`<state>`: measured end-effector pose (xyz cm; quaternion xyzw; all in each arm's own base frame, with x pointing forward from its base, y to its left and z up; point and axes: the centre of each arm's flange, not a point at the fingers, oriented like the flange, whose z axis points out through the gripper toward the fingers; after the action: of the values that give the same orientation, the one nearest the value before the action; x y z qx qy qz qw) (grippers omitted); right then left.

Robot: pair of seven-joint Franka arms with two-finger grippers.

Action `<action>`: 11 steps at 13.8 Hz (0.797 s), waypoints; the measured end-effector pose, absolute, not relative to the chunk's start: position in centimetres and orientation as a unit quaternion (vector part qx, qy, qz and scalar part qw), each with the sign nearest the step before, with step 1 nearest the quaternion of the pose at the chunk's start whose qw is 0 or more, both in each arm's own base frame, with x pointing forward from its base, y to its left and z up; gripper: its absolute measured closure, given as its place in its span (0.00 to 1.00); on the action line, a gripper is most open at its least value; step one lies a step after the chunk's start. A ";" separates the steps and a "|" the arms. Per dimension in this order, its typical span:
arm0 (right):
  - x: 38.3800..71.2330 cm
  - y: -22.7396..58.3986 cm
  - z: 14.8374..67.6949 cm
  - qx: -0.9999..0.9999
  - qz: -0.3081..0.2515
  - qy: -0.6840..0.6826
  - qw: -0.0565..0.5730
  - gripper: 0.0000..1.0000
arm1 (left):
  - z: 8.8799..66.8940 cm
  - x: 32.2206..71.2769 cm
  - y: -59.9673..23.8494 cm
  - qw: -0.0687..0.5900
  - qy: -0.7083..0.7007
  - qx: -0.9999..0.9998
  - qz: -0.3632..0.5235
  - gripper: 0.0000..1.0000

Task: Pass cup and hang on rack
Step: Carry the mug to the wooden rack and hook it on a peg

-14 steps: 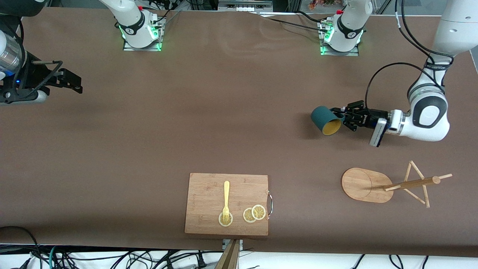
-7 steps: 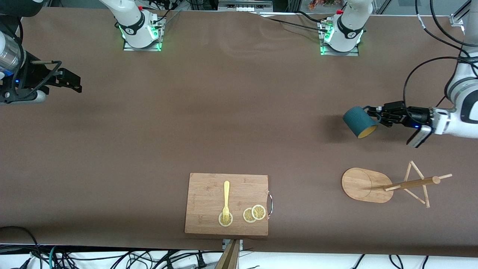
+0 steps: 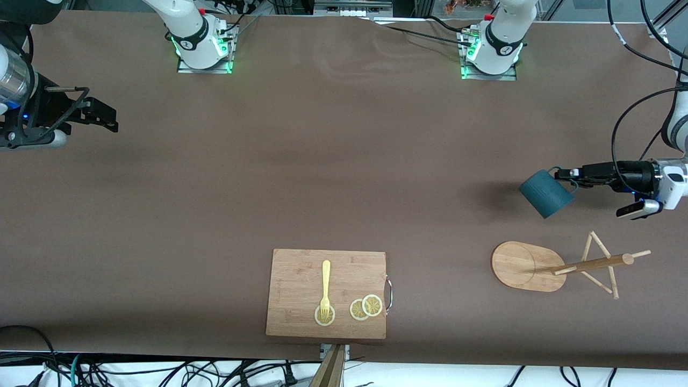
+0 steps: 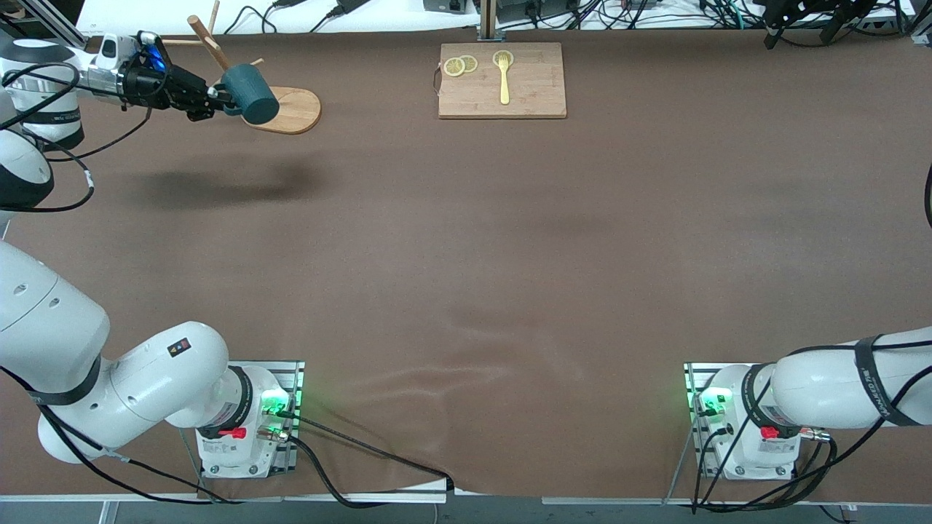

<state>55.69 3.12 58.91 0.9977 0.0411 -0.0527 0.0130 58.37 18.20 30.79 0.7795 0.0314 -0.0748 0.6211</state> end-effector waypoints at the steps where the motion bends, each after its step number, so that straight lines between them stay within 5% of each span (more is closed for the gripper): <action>1: 55.7 3.1 58.9 0.998 -0.053 0.041 0.013 0.00 | 31.6 58.9 18.5 0.623 0.054 0.776 -0.081 0.79; 11: 55.7 3.1 58.9 0.998 -0.053 0.041 0.013 0.00 | 33.3 63.2 21.0 0.617 0.144 0.760 -0.141 0.79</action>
<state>55.68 3.10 58.91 0.9977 0.0410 -0.0532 0.0130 63.24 20.98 33.33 0.7605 0.1440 -0.1406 0.6174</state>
